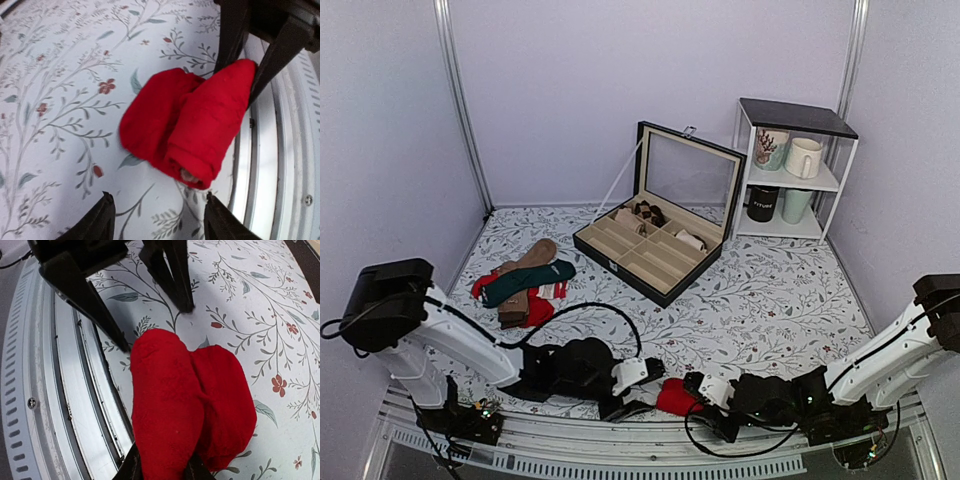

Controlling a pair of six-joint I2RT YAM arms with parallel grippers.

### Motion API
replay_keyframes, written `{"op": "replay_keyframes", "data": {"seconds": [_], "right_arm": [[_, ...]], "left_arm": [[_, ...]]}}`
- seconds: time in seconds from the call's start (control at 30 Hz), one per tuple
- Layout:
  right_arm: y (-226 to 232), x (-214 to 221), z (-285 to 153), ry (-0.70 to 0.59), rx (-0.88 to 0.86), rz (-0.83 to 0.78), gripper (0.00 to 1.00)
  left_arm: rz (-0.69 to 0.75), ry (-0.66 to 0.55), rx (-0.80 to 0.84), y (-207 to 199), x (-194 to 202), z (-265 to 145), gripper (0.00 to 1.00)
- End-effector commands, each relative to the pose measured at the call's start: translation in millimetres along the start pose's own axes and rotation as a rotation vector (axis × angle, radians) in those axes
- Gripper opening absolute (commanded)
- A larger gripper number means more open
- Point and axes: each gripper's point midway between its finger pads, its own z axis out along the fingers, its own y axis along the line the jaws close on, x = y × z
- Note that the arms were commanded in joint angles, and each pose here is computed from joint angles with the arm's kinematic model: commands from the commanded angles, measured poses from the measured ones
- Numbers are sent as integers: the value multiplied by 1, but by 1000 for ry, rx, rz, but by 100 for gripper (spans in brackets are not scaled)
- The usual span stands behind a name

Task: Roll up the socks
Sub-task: Roll the sock at the center of the board.

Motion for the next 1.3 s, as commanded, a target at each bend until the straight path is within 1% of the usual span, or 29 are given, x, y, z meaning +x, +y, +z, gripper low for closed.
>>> {"op": "replay_keyframes", "data": {"seconds": [0.0, 0.07, 0.2, 0.33, 0.6, 0.67, 0.77, 0.83, 0.9, 1.0, 1.03, 1.07, 1.13, 1.27], "right_arm": [[-3, 42, 2, 136, -32, 176, 20], [-2, 47, 2, 155, -62, 237, 20], [2, 54, 1, 196, -139, 344, 20], [4, 63, 0, 249, -177, 432, 20], [5, 84, 4, 350, -188, 515, 19], [5, 88, 5, 369, -190, 529, 19], [6, 92, 6, 387, -193, 540, 19], [6, 94, 6, 396, -199, 546, 19], [7, 94, 7, 402, -207, 552, 19], [7, 94, 7, 408, -210, 567, 19], [7, 94, 6, 410, -213, 573, 19], [7, 92, 7, 408, -215, 575, 19], [6, 89, 7, 401, -214, 575, 20], [-3, 75, 5, 370, -164, 544, 32]], "left_arm": [[130, -197, -163, 17, -48, -40, 62], [170, -236, -146, 12, -59, -46, 63], [228, -245, -85, -1, -61, -39, 62], [252, -239, -43, -11, -61, -27, 61], [272, -208, 14, -20, -47, -10, 61], [268, -195, 21, -21, -43, -6, 58], [261, -177, 32, -22, -36, -2, 48], [260, -165, 36, -22, -34, 1, 39], [258, -153, 46, -23, -31, 4, 27], [250, -122, 68, -26, -25, 10, 14], [243, -109, 77, -27, -22, 11, 8], [232, -95, 82, -27, -20, 12, 0], [204, -61, 84, -26, -15, 15, 0], [125, 64, 100, -22, 11, 23, 0]]}}
